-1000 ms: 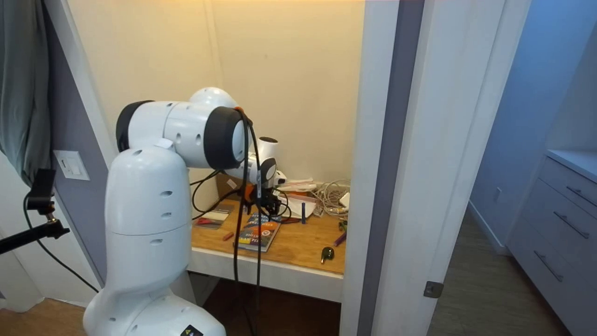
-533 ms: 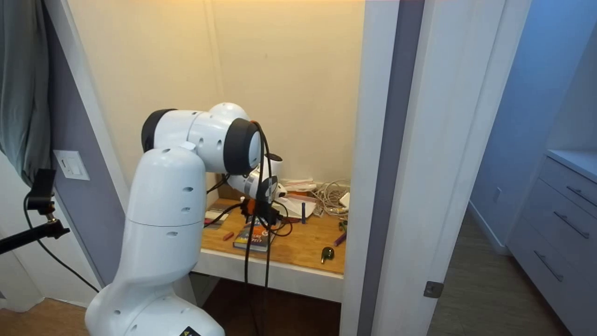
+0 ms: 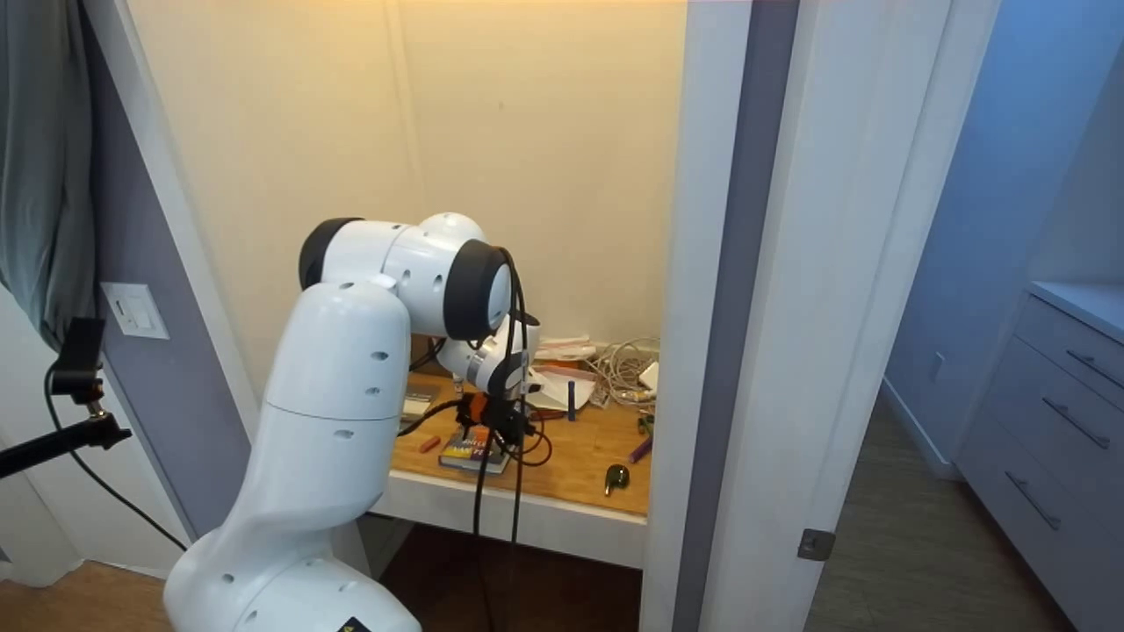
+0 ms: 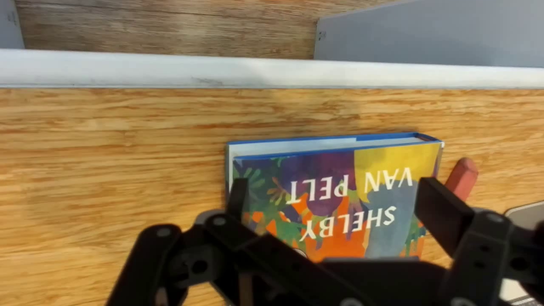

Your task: Open the book

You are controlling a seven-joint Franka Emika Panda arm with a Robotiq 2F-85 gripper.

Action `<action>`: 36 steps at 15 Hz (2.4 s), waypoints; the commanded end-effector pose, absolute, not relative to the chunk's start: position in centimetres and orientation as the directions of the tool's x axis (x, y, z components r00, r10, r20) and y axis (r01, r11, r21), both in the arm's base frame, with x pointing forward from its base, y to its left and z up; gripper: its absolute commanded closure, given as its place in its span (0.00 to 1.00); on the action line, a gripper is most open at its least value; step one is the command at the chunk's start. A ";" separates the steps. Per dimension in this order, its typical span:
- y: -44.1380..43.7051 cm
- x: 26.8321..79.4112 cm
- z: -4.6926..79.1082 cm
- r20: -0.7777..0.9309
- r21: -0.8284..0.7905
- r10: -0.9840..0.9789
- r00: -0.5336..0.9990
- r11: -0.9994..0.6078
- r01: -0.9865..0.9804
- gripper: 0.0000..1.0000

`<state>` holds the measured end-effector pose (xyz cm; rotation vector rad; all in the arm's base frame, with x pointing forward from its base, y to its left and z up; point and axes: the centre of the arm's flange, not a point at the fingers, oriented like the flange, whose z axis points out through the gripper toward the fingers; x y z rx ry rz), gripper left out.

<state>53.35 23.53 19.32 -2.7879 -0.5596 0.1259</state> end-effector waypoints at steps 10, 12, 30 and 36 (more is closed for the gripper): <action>22.9 55.4 17.0 -0.081 -0.379 0.360 0.929 -0.873 0.305 0.00; 22.9 55.6 16.8 -0.091 -0.397 0.351 0.932 -0.871 0.289 0.00; 22.0 55.6 16.8 -0.153 -0.485 0.263 0.953 -0.860 0.159 0.00; 22.3 56.1 18.0 -0.148 -0.475 0.267 0.952 -0.864 0.168 0.00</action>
